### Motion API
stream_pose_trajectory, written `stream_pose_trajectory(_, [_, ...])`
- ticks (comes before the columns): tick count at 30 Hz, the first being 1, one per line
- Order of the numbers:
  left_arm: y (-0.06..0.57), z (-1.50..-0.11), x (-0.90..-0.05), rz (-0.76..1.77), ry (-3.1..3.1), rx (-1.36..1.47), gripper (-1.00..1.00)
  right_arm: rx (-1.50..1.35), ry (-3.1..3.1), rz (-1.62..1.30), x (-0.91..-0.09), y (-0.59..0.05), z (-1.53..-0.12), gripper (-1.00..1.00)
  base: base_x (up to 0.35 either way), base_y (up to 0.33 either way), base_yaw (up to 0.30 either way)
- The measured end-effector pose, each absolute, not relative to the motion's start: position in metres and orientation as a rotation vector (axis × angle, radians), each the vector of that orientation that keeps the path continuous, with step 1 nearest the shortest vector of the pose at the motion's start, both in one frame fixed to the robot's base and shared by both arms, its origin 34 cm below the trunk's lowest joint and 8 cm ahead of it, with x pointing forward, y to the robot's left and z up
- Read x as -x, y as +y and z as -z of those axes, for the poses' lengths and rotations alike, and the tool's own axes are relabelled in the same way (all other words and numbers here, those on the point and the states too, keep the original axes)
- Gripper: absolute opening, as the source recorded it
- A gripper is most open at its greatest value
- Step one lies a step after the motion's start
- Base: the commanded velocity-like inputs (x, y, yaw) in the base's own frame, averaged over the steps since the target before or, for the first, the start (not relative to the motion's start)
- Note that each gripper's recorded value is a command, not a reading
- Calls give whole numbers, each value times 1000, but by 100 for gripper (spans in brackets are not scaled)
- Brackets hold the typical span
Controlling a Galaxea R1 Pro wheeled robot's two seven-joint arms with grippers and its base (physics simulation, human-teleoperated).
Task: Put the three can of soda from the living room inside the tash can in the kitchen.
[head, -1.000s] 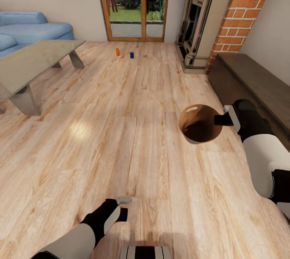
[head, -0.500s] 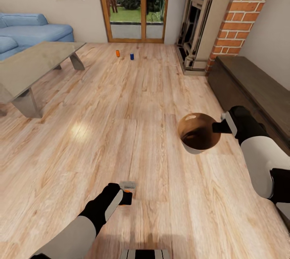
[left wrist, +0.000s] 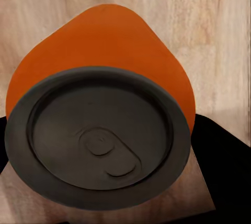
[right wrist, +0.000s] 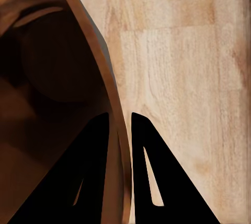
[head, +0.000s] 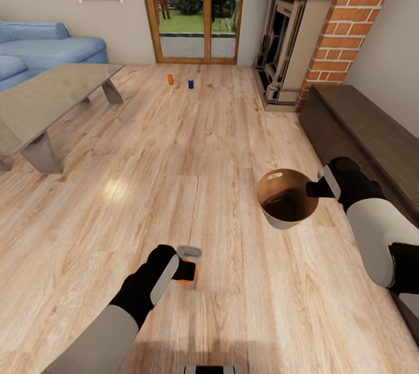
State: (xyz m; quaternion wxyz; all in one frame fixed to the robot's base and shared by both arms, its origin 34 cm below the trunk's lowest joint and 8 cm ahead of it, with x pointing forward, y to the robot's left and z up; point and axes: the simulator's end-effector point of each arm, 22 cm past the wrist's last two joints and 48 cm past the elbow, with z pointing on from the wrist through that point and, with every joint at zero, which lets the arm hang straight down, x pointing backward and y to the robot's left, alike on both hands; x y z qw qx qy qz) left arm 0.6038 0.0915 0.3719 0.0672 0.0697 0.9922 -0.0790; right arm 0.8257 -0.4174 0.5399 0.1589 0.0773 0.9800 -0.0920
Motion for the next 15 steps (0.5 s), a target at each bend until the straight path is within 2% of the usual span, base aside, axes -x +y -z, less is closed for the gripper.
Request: stream_pose_trajectory(15, [71,-447,-634,353,2926,-217,-100,-174,2896,265,-796,-391,-524,-100,0,0,0])
